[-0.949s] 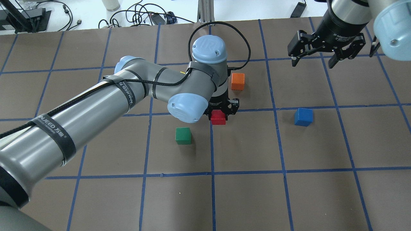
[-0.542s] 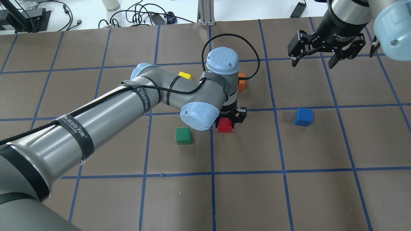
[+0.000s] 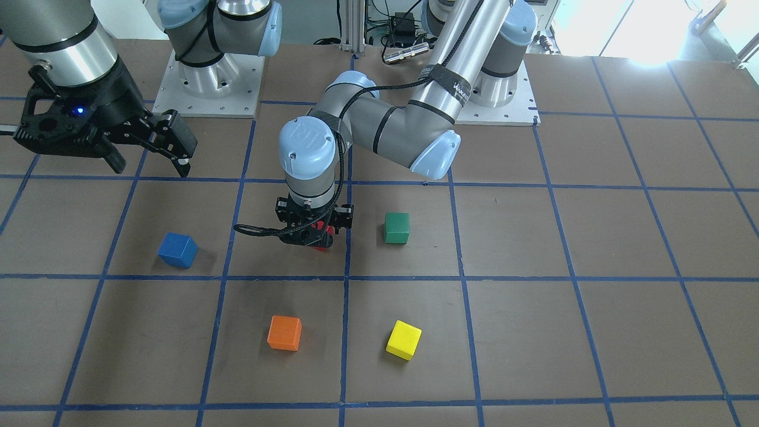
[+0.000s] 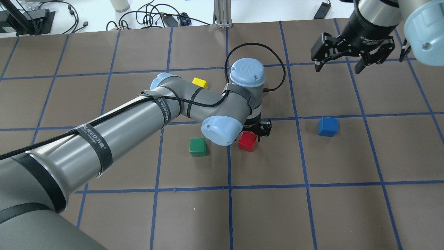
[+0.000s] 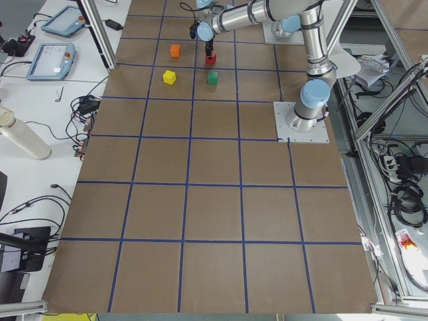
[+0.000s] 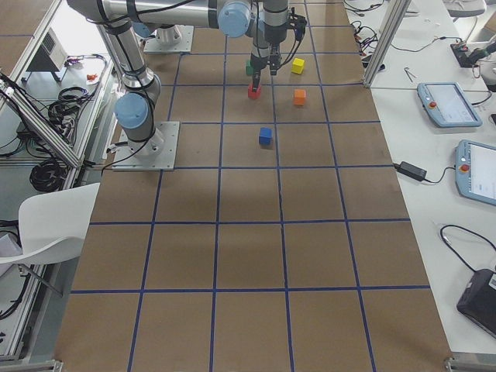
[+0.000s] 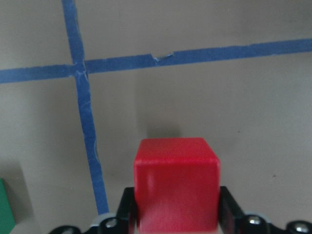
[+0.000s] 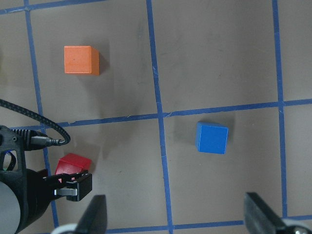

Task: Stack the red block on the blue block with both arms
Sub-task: 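Lower the red cube onto the table and open the left gripper, then withdraw the left arm while the right gripper moves over the red cube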

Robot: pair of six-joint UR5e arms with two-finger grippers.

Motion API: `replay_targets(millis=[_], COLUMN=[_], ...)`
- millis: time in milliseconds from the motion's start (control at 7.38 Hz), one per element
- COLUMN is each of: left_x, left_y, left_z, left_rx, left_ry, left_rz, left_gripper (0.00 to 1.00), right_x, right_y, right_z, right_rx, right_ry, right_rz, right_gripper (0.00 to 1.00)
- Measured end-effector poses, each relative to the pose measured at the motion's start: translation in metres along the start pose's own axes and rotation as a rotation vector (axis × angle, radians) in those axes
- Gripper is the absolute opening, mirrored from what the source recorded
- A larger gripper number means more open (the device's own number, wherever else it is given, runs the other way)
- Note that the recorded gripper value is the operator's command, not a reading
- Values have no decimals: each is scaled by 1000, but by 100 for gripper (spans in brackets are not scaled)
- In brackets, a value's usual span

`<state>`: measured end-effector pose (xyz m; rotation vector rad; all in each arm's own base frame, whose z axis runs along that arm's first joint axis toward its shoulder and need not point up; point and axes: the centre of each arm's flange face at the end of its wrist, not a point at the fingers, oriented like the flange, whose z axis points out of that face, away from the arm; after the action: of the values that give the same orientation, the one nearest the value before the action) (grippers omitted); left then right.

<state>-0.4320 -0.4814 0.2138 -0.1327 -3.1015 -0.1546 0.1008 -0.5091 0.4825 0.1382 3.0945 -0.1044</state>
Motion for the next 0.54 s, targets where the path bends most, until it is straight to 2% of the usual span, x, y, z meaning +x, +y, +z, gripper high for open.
replay_targets(millis=[271, 542], left_x=[-21, -98], left_y=[-6, -31], left_z=[-37, -93], left_rx=[46, 94], left_ry=[16, 35], left_rz=[-16, -73], left_gripper=[100, 100], right_x=[-2, -10], right_y=[0, 8], right_z=[3, 20], right_rx=[-8, -43], right_ry=[-7, -17], right_rz=[8, 29], right_gripper=[100, 100])
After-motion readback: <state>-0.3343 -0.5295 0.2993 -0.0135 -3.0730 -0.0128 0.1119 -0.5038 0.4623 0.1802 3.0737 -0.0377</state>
